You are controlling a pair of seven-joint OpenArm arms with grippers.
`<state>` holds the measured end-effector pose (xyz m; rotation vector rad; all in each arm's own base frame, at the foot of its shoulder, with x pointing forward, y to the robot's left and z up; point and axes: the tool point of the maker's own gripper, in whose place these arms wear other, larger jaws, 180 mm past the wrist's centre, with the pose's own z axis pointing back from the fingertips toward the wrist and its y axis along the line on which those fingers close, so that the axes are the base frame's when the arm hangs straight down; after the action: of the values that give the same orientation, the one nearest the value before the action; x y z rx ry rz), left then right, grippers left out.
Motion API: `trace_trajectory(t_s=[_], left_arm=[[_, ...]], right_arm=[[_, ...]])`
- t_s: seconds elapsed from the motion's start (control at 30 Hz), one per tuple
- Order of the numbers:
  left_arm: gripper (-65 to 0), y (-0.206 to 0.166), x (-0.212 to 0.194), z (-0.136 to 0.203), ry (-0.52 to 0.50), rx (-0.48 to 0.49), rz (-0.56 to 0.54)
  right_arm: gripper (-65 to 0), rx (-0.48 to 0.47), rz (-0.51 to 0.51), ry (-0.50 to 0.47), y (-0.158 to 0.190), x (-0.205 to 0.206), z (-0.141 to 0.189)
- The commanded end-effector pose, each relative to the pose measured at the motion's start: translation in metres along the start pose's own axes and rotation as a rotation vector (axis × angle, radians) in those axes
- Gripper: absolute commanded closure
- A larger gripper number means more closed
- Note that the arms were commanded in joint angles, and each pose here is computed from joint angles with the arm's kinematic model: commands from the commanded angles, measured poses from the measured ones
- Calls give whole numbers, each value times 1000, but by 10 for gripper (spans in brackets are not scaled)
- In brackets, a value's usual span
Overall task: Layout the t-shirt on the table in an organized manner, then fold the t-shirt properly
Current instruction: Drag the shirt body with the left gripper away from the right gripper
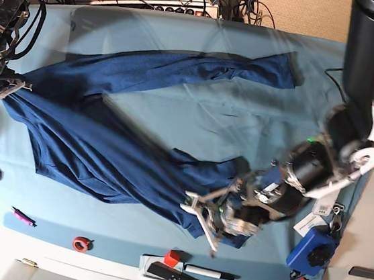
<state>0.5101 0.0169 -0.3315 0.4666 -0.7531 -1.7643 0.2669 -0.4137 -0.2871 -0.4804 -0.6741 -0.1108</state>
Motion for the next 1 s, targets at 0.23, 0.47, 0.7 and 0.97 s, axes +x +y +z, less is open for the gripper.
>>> trace_trajectory(t_s=[0.23, 0.47, 0.7, 0.97], left_arm=[[0, 11, -62, 41, 125, 44, 87], [0, -34, -97, 70, 205, 8, 116], [0, -93, -93, 91, 217, -4, 89], [0, -131, -75, 110, 169, -11, 148]], right_arm=[[0, -12, -5, -53, -8, 16, 5], [0, 98, -23, -51, 11, 16, 6], [0, 169, 5, 4, 26, -13, 7], [0, 183, 36, 70, 29, -46, 8]])
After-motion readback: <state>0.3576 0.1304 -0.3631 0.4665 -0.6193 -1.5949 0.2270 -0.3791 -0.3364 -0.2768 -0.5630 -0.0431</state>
